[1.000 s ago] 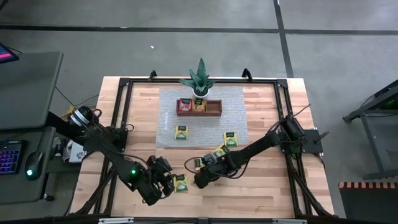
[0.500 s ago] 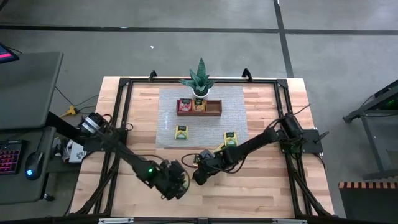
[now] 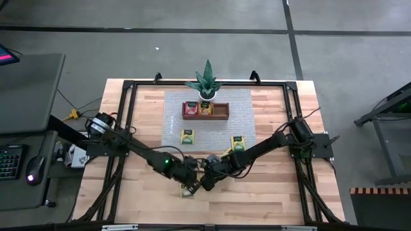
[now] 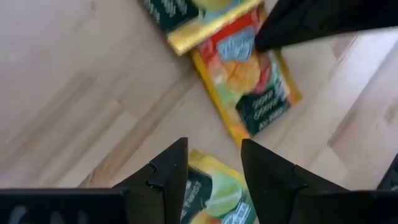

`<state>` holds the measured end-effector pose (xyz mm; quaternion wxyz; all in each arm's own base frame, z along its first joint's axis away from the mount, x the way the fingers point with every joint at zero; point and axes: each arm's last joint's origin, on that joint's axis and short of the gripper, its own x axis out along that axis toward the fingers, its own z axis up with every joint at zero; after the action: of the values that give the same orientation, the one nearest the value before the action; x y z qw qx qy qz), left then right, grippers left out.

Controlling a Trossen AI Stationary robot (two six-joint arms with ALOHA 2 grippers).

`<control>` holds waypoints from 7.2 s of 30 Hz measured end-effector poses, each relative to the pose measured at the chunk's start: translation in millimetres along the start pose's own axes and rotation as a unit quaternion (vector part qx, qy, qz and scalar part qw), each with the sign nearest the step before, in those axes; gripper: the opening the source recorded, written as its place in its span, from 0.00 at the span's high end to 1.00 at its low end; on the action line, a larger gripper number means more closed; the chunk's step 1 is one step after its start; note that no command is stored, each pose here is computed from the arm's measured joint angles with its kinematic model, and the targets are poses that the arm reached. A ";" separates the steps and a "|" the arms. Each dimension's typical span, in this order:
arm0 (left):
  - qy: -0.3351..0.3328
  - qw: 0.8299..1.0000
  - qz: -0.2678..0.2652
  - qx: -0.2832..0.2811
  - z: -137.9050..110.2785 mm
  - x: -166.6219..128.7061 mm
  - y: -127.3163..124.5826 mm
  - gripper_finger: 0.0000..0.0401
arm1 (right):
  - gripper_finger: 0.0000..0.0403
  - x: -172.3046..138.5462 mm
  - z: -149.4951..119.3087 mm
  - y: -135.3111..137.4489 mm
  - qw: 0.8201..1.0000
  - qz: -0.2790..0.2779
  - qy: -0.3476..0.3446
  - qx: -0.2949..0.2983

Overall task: Pick & Place Tea
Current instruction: Put the orange tea bag into the middle section of the wooden organizer

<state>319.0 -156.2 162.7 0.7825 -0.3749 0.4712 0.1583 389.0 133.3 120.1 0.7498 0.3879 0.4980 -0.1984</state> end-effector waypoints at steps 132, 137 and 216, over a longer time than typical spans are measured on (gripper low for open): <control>0.004 0.999 -0.041 0.009 0.4 36.1 8.6 0.44 | 1.00 0.9 18.1 10.7 0.987 0.112 0.010 -0.116; -0.007 0.999 -0.036 0.007 0.9 36.1 8.9 0.44 | 1.00 0.6 18.9 12.0 0.985 0.121 0.009 -0.123; -0.056 0.909 -0.006 0.413 23.2 -80.2 15.3 1.00 | 1.00 -141.1 25.9 21.8 0.972 0.133 -0.123 -0.148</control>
<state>283.6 -120.4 231.1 0.8936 -0.0114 0.4474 -0.0347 359.2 114.1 260.8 0.8742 0.3074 0.3698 -0.0674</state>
